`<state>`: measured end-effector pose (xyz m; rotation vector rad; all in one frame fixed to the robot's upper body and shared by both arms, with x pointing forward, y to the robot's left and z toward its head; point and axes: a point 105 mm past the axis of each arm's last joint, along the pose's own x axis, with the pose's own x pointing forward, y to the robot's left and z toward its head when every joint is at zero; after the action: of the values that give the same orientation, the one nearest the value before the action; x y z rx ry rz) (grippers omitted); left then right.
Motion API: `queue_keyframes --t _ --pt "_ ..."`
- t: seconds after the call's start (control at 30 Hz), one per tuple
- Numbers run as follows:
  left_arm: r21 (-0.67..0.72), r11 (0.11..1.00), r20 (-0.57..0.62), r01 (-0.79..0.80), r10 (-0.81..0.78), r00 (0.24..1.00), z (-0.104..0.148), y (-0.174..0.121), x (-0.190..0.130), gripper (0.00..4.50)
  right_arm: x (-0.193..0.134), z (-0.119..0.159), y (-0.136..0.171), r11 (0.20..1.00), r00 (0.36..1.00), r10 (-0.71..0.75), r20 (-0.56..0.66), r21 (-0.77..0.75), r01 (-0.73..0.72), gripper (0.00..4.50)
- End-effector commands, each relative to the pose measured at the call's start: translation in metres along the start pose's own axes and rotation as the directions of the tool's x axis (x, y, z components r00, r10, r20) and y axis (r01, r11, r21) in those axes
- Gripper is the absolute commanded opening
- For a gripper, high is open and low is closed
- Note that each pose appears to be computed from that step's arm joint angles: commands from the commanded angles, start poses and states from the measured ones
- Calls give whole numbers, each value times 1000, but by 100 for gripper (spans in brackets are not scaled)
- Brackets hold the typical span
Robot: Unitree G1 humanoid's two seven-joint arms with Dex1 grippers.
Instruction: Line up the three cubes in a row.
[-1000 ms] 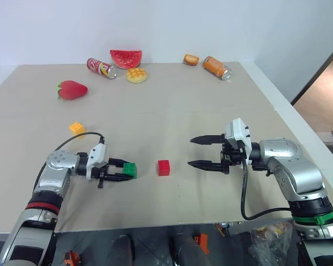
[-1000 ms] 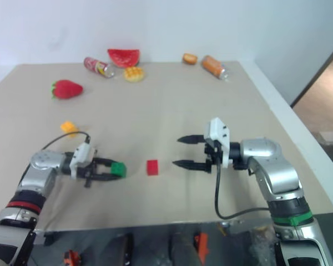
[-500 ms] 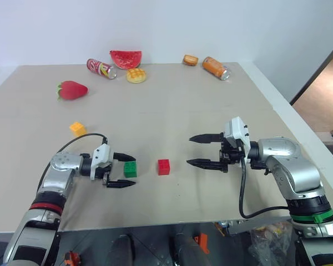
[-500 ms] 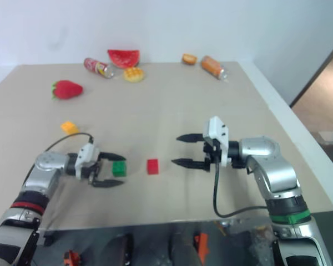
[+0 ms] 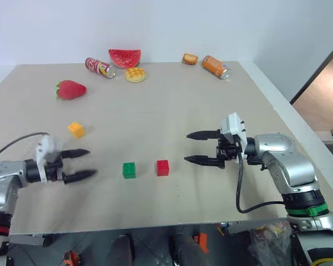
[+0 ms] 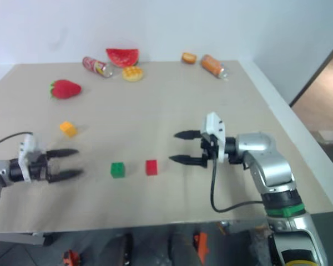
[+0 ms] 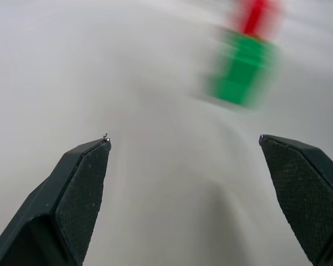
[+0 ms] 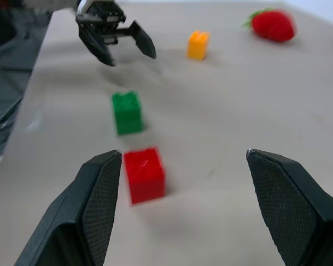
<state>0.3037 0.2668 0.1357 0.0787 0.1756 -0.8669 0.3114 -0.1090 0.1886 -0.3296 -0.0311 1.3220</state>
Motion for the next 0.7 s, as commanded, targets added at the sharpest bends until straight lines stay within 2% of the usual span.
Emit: queue_keyframes --t 0.03,0.17,0.33,0.5,0.6,0.7 --pt "-89 977 131 -192 203 970 26 11 -10 444 8 12 -13 997 997 -74 38 -31 75 372" --pt "-185 929 167 -322 352 921 25 14 -12 444 16 13 -6 999 998 -39 57 -19 40 372" --pt "-183 858 72 -480 499 864 2 19 0 444 19 12 -7 999 998 -33 59 -18 34 372" --pt "-217 717 1 -662 678 735 -13 46 -1 444 20 11 -5 999 998 -27 59 -16 28 372" --pt "-184 685 -22 -705 714 699 -14 55 4 444 19 9 -4 999 998 -32 56 -12 33 372" --pt "-159 684 -25 -712 718 695 -13 62 9 444 18 9 -4 999 998 -39 55 -11 40 372"
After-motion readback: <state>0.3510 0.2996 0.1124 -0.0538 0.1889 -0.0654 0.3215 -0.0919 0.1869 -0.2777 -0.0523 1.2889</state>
